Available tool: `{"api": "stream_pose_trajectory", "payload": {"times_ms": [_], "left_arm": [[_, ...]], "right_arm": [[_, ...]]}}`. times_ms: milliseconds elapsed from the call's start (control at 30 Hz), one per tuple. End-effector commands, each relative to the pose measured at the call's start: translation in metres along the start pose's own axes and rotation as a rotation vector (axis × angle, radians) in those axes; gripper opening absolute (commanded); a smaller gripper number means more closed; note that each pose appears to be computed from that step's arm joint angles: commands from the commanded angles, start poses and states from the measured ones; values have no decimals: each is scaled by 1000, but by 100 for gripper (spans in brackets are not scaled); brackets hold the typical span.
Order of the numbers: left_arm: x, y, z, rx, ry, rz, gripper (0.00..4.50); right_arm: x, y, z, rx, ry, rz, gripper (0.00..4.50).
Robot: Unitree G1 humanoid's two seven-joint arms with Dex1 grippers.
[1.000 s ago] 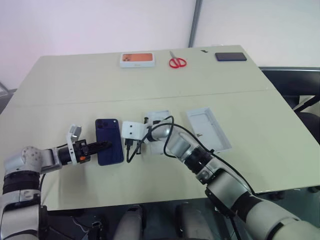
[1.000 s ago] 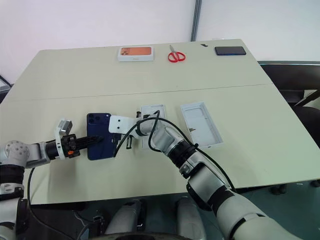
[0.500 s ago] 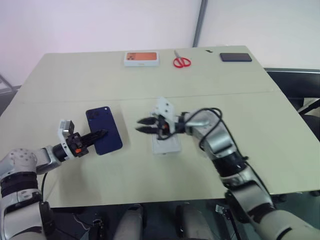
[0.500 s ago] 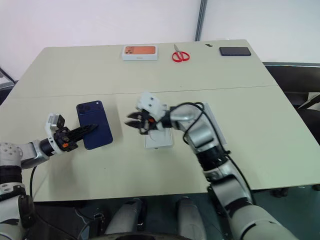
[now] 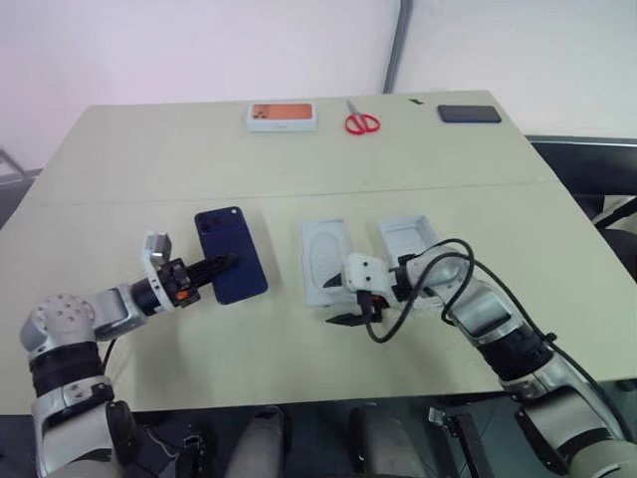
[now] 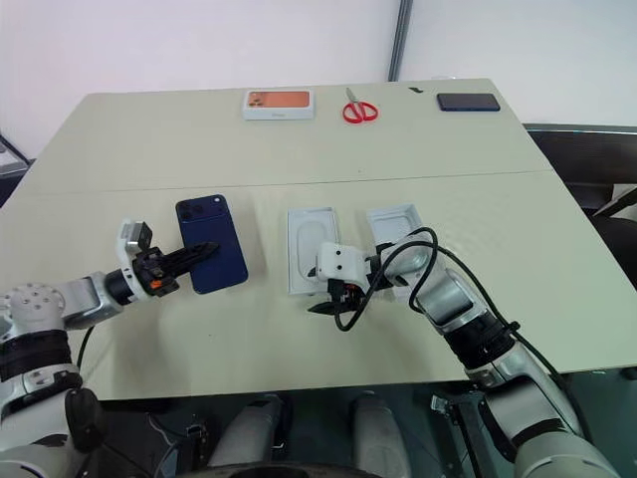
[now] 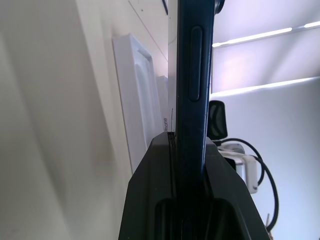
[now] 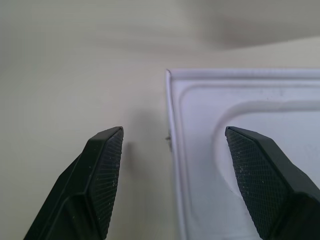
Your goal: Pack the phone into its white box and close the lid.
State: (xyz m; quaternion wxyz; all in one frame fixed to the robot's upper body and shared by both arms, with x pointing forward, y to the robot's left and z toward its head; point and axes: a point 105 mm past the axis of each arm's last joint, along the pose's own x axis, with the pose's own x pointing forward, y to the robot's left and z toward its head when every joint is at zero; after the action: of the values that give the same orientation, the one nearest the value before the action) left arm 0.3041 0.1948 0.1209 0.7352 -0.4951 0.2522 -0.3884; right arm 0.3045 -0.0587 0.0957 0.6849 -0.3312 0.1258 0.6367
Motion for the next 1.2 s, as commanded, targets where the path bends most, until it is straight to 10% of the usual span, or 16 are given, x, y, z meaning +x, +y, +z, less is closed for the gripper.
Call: {"api": "stream_pose_trajectory", "payload": {"times_ms": [33,133,300,933,1133,1200], "left_arm": [[4,-15,-2,50,11,-43,0],[5,-15,-3,54,14,-41,0],[8,-16,-4,65,20,-34,0],[20,-31,3,92,34,-68,0],[27,-28,-7,84,90,-63,0],[29,-27,-8,90,102,-60,0]], "right_arm": [[0,-3,7,-52,-3,-6,340],[0,-3,3,-42,13,-4,316],[2,1,1,-31,17,11,111],[50,15,46,149,-120,-55,111],[35,14,47,95,-137,-36,407],[30,13,46,64,-130,-33,444]]}}
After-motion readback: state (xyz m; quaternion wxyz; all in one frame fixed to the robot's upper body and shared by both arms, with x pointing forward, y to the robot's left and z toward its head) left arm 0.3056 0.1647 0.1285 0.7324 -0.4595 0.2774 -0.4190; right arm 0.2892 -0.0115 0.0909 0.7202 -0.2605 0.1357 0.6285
